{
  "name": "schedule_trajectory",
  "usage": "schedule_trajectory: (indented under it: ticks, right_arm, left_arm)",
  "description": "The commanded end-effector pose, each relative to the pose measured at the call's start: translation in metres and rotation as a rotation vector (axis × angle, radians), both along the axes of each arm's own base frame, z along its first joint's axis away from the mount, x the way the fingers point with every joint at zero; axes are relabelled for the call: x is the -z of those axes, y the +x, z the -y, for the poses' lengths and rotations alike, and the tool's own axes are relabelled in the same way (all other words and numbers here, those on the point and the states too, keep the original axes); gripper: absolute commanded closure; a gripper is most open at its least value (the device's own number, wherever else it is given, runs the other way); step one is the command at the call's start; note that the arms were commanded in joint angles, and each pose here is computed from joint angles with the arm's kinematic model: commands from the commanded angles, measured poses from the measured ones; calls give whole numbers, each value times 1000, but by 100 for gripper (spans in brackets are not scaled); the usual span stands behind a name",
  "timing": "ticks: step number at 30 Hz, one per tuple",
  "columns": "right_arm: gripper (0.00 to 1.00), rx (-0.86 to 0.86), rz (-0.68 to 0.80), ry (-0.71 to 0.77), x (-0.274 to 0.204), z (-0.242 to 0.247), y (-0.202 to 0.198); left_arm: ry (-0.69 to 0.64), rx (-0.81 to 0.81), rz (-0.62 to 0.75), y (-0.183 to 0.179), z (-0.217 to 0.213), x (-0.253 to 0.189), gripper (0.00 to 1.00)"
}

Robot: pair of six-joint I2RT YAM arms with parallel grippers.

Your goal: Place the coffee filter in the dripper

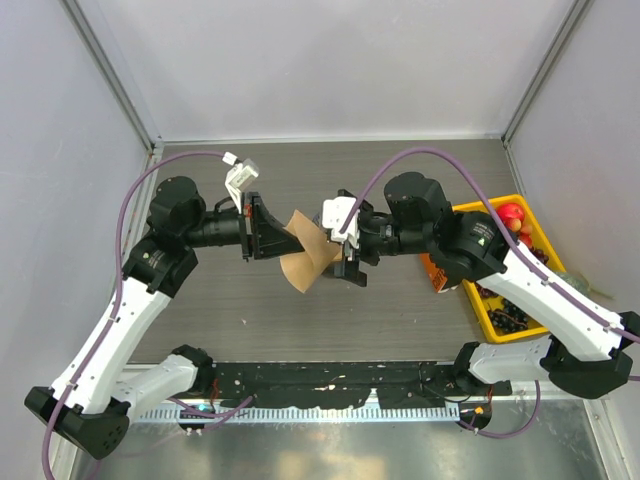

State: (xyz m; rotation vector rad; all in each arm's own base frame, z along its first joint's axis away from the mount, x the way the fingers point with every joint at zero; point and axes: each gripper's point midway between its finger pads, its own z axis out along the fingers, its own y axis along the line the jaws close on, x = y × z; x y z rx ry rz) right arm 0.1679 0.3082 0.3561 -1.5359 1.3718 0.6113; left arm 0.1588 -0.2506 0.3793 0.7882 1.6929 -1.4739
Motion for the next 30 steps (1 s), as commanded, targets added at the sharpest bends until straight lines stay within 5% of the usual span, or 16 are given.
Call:
schedule_trajectory:
  ticks: [1,6,12,30]
  right_arm:
    - [4,-58,-1,49,-14,-6,-11]
    - [0,-78,3,45,-15,-10,-11]
    - [24,-82,26,45,-19,-8,-10]
    - [71,-43,65,60,-24,-2,-5]
  left_arm:
    - [-37,67,81,-11,1,-17,100]
    - [-32,68,66,-11,1,-14,100]
    - [-14,46,49,-9,0,-9,100]
    - [11,40,50,-7,-1,-3,100]
